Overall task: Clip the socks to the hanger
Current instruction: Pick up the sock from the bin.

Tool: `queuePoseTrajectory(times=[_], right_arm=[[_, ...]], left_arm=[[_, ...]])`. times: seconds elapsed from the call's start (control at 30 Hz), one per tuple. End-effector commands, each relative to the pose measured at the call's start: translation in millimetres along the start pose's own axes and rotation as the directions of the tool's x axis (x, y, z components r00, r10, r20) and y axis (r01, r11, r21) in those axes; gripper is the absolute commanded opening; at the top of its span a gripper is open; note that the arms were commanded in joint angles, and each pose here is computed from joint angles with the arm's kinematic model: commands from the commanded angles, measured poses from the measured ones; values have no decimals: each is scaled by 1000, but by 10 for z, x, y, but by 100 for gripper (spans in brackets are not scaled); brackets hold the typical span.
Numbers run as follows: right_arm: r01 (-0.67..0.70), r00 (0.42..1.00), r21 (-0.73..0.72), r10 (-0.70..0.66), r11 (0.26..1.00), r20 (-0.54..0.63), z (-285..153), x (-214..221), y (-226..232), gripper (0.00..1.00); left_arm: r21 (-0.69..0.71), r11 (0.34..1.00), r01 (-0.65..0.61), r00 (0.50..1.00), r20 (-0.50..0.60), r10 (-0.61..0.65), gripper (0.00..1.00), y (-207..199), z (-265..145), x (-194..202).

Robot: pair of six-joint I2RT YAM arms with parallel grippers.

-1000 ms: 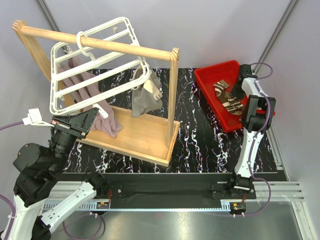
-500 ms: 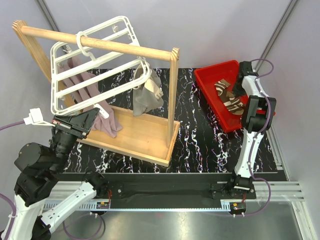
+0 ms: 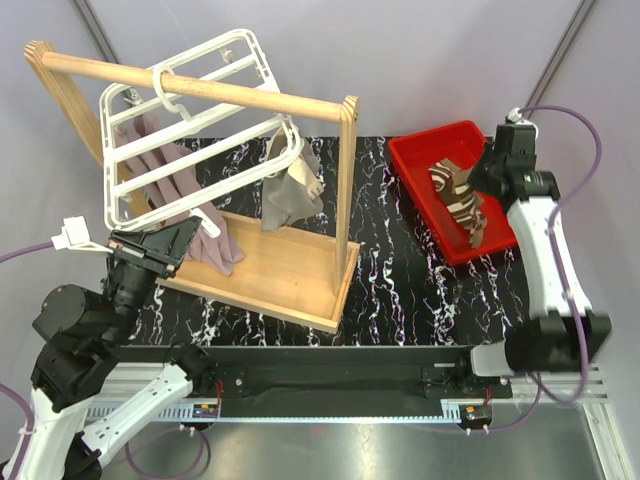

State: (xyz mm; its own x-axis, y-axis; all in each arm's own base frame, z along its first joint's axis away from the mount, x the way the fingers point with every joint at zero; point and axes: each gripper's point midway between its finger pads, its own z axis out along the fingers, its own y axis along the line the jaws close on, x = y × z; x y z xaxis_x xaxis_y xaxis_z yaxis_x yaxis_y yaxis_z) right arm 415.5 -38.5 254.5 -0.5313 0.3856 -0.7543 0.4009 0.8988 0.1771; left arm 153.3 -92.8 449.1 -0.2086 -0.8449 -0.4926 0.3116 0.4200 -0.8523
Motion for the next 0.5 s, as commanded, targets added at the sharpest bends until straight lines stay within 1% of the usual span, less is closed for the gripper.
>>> queuePoseTrajectory(times=[0.0,0.03,0.07,0.1,0.13,0.2,0.27,0.3,0.33,0.37,0.4,0.43,0.47], right_arm=[[-17,999,-214,24,977,32,-750,244,340,0],[-3,1000,-311,7,950,11,-940,366,514,0],[18,1000,-382,-9,924,26,-1222,432,582,0],[37,999,-440,-40,897,3,-1358,573,676,0],[58,996,-538,-84,841,-24,-1662,767,835,0],[62,991,-611,-122,789,-57,-1918,991,940,0],[36,985,-703,-142,710,-93,-2295,1201,1022,0],[21,980,-723,-156,690,-121,-2356,1338,1021,0],[-5,976,-796,-172,605,-137,-2615,1444,1073,0],[-9,971,-847,-199,532,-135,-2769,1535,1164,0],[-27,959,-867,-232,498,-162,-2803,1697,1194,0],[-52,950,-894,-254,446,-182,-2942,1788,1222,0],[-55,949,-909,-263,412,-176,-2987,1843,1277,0]], left_arm=[[34,999,15,1000,2,-15,0,-66,1,-4],[36,999,19,1000,1,-19,0,-72,1,-4],[36,999,17,1000,-2,-17,0,-74,9,5],[37,999,19,1000,-2,-19,0,-81,11,2],[40,999,23,1000,2,-23,0,-92,17,-6],[47,999,27,1000,-6,-26,0,-104,23,13],[48,998,35,999,-14,-34,0,-97,39,40],[50,998,38,999,-18,-37,0,-99,42,51],[49,998,42,999,-21,-41,0,-84,49,68],[46,998,44,999,-22,-43,0,-77,51,74],[45,998,47,999,-23,-46,0,-70,62,84],[45,998,53,998,-23,-52,0,-71,65,86],[46,997,54,998,-28,-53,0,-77,81,99]])
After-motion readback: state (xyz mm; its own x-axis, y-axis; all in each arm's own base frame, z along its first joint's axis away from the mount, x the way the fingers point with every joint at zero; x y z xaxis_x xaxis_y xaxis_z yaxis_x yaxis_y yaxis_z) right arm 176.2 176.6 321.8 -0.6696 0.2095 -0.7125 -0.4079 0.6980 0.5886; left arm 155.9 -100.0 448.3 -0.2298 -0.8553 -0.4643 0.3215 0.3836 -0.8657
